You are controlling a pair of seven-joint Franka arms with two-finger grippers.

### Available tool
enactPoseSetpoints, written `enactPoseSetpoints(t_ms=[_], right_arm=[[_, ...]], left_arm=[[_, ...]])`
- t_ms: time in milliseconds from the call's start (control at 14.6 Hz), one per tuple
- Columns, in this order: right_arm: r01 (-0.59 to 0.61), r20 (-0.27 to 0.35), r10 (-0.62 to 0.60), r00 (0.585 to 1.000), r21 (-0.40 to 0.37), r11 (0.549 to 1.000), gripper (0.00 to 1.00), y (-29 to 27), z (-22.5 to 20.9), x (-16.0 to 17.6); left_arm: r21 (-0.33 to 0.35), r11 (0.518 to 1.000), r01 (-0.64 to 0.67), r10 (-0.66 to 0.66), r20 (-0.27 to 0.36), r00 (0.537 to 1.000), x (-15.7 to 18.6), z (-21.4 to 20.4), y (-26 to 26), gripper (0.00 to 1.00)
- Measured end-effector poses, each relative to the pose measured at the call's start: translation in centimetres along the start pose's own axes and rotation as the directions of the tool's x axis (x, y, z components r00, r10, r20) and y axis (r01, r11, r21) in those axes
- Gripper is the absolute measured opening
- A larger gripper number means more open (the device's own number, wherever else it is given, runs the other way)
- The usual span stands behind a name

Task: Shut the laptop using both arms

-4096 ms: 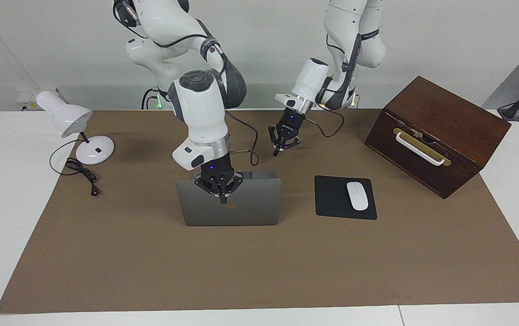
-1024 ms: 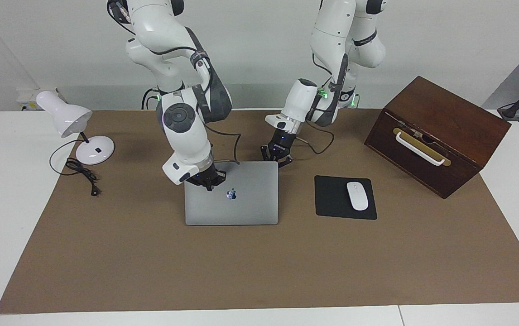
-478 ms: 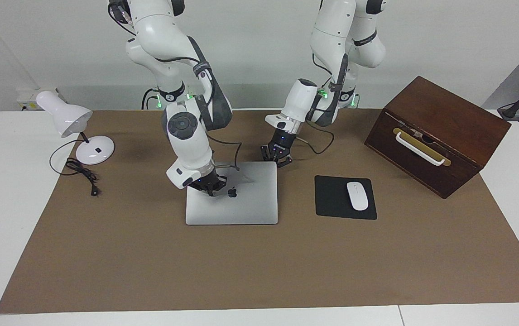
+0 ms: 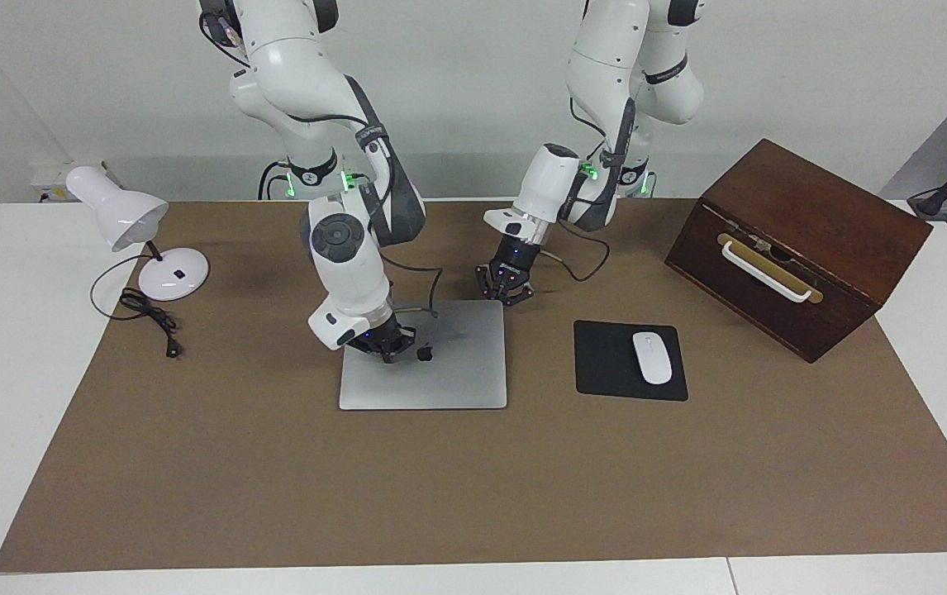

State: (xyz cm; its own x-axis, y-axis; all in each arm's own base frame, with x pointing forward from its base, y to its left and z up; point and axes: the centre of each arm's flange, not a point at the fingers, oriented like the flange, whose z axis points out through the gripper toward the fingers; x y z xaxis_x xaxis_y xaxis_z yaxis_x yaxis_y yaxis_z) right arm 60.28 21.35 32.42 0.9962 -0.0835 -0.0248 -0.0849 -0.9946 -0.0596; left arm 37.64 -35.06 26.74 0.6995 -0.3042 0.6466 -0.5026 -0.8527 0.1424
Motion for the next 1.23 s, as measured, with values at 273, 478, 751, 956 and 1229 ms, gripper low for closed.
enactPoseSetpoints(t_ms=[273, 478, 751, 956, 1229], right_arm=[[0.000, 0.000, 0.000, 1.000, 0.000, 1.000, 0.01, 0.0, 0.0, 0.0], [-0.001, 0.008, 0.001, 1.000, -0.003, 1.000, 0.01, 0.1, -0.2, 0.0], [-0.006, 0.038, 0.007, 0.999, -0.009, 1.000, 0.01, 0.8, -4.1, 0.5], [0.004, 0.017, -0.004, 1.000, 0.004, 1.000, 0.01, 4.1, -8.4, 1.3], [0.065, -0.021, -0.064, 0.998, 0.016, 0.998, 0.01, 11.3, -13.3, 2.3]], left_arm=[[0.000, 1.000, 0.000, 0.000, 0.000, 1.000, 0.0, 0.0, 0.0, 0.01], [0.000, 1.000, 0.000, 0.000, 0.000, 1.000, 0.0, 0.0, 0.0, 0.01], [0.000, 1.000, 0.000, 0.000, 0.000, 1.000, 0.0, 0.0, 0.0, 0.01], [0.000, 1.000, 0.000, 0.000, 0.000, 1.000, 0.0, 0.0, 0.0, 0.01], [0.000, 1.000, 0.000, 0.000, 0.000, 1.000, 0.0, 0.0, 0.0, 0.01]])
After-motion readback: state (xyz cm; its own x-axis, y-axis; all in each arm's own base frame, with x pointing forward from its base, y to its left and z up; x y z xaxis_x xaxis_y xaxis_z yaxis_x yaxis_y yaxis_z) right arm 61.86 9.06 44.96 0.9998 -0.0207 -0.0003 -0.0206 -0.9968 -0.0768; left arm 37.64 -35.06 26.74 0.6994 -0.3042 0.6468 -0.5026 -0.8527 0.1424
